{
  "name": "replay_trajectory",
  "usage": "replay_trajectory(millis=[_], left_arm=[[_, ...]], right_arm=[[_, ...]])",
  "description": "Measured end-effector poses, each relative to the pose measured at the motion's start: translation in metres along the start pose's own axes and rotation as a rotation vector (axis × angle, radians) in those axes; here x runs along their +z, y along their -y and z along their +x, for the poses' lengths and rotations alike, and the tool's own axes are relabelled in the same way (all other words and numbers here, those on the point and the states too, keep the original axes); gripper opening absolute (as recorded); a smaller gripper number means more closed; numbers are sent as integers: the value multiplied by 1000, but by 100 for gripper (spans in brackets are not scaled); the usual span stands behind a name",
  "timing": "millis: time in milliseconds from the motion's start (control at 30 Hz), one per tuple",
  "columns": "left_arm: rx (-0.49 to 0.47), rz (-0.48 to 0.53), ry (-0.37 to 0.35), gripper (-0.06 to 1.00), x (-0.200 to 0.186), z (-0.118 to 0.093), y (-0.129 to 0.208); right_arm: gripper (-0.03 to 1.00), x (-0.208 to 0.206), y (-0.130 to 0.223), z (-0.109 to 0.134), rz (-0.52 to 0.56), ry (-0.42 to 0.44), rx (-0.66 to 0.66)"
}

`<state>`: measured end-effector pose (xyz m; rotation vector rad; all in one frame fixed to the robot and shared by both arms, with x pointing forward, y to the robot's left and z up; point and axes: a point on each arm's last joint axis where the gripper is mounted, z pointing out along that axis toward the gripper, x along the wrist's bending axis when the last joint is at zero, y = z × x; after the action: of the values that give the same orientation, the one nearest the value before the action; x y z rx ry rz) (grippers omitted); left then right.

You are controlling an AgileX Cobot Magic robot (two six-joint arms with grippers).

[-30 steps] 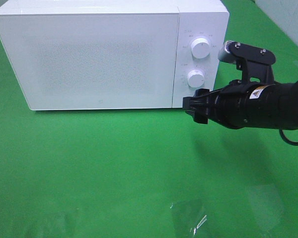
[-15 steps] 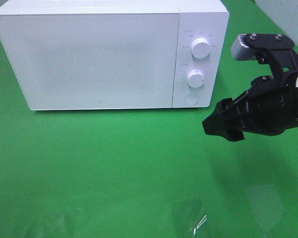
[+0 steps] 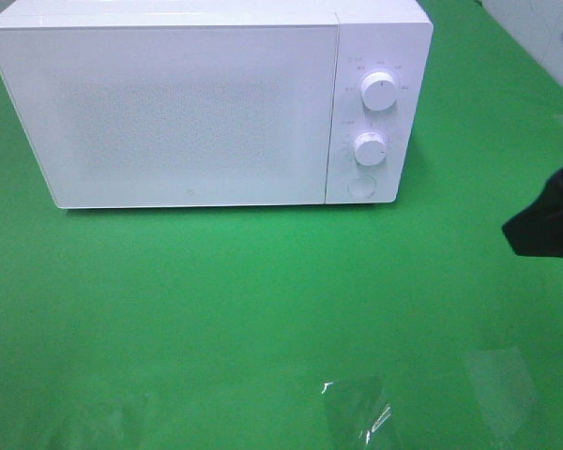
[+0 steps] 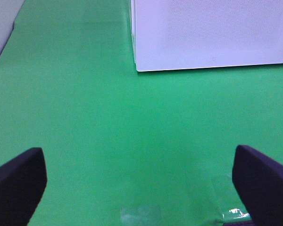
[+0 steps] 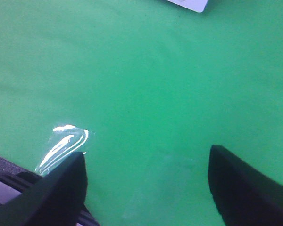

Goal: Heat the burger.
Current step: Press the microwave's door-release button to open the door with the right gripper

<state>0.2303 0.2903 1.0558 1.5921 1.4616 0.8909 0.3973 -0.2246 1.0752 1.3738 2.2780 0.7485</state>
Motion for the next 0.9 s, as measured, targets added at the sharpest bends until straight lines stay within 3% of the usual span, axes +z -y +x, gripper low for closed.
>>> replay_trajectory(millis=[67,467,700,767,900], left_arm=[[0,0,0,99,0,0,0],[0,0,0,99,0,0,0],[0,0,0,99,0,0,0],[0,0,0,99,0,0,0],[0,0,0,99,0,0,0]], right_arm=[[68,-25,12,-1,-24,17,-7],[74,-76,59,-4,-211,62,-6],[78,-92,91,-9,-319,170,113],[77,-101,109,-7,-395,224,166],[77,-98,124,-1,-435,229,213]])
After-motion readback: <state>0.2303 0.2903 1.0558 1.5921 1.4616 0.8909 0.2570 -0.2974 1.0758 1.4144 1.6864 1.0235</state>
